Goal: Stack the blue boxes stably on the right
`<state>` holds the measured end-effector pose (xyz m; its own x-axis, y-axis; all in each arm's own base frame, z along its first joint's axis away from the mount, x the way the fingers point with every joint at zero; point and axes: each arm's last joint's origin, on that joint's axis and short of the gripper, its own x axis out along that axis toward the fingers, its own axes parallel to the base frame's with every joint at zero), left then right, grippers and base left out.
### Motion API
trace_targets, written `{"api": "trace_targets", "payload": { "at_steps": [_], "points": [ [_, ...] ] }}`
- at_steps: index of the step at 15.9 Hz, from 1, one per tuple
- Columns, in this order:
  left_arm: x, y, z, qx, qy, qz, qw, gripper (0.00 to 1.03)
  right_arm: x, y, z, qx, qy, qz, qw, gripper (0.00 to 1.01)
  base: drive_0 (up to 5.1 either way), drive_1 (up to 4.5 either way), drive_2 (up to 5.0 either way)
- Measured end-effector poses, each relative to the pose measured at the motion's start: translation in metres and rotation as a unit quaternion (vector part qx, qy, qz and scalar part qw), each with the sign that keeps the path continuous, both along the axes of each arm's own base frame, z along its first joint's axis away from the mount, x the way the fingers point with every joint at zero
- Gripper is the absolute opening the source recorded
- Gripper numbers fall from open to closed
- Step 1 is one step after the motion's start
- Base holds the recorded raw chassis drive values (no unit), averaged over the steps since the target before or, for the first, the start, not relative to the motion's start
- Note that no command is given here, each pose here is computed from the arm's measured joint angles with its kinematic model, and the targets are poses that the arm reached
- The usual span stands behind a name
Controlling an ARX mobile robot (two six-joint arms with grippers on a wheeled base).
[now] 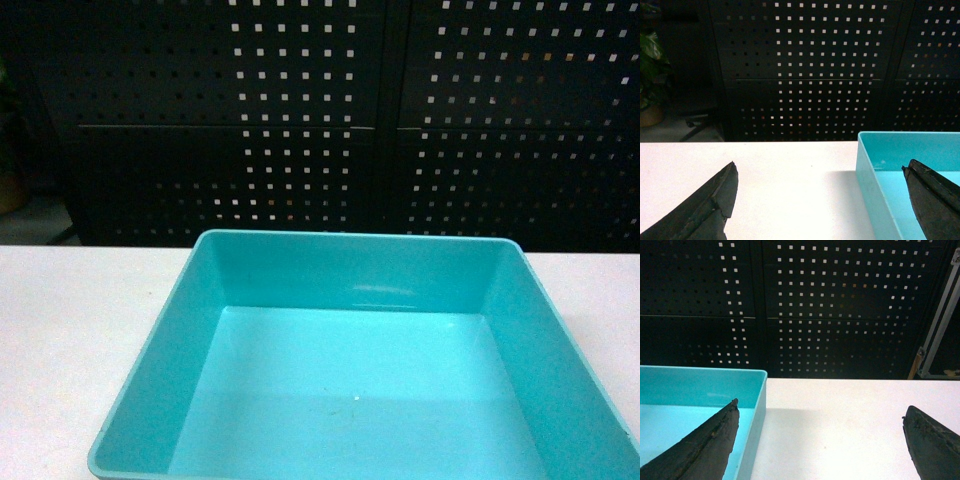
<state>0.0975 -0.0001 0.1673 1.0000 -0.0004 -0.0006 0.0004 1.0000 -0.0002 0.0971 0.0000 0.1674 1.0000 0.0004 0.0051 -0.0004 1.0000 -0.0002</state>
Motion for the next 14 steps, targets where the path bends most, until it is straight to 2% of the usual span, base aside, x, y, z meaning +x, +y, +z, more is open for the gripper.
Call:
{"api": "trace_targets", "payload": {
  "at_steps": [3,4,5,7,9,11,12,13,14],
  "points": [
    [0.0,-0.001,0.0,0.0,-0.003,-0.004,1.0,0.98,0.0,0.0,0.0,0.0,0.0,0.001,1.0,0.98,0.0,0.0,0.0],
    [0.0,-0.003,0.001,0.0,-0.007,-0.01,0.9999,0.98,0.001,-0.001,0.003,-0.002,-0.013,0.01,0.9999,0.98,0.0,0.0,0.0],
    [0.003,-0.006,0.003,0.0,-0.013,-0.027,0.9995,0.98,0.006,-0.004,0.005,-0.006,-0.017,0.011,0.9998,0.98,0.0,0.0,0.0],
    [0.016,-0.003,0.003,0.001,-0.002,-0.029,0.9996,0.98,0.02,-0.004,0.006,-0.011,-0.014,0.022,0.9996,0.98,0.0,0.0,0.0],
    [0.032,0.001,0.002,-0.001,0.017,-0.054,0.9984,0.98,0.035,0.0,0.007,-0.011,0.003,0.036,0.9993,0.98,0.0,0.0,0.0],
    [0.066,0.005,0.032,-0.016,0.008,-0.092,0.9956,0.98,0.06,0.013,0.027,-0.019,0.0,0.061,0.9979,0.98,0.0,0.0,0.0],
    [0.08,0.004,0.039,-0.031,0.019,-0.101,0.9942,0.98,0.069,0.02,0.029,-0.031,0.013,0.081,0.9962,0.98,0.0,0.0,0.0],
    [0.094,0.0,0.043,-0.044,0.048,-0.111,0.9917,0.98,0.078,0.027,0.029,-0.039,0.025,0.095,0.9944,0.98,0.0,0.0,0.0],
    [0.107,-0.007,0.047,-0.046,0.077,-0.122,0.9885,0.98,0.089,0.031,0.028,-0.047,0.05,0.101,0.9925,0.98,0.0,0.0,0.0]
  ]
}}
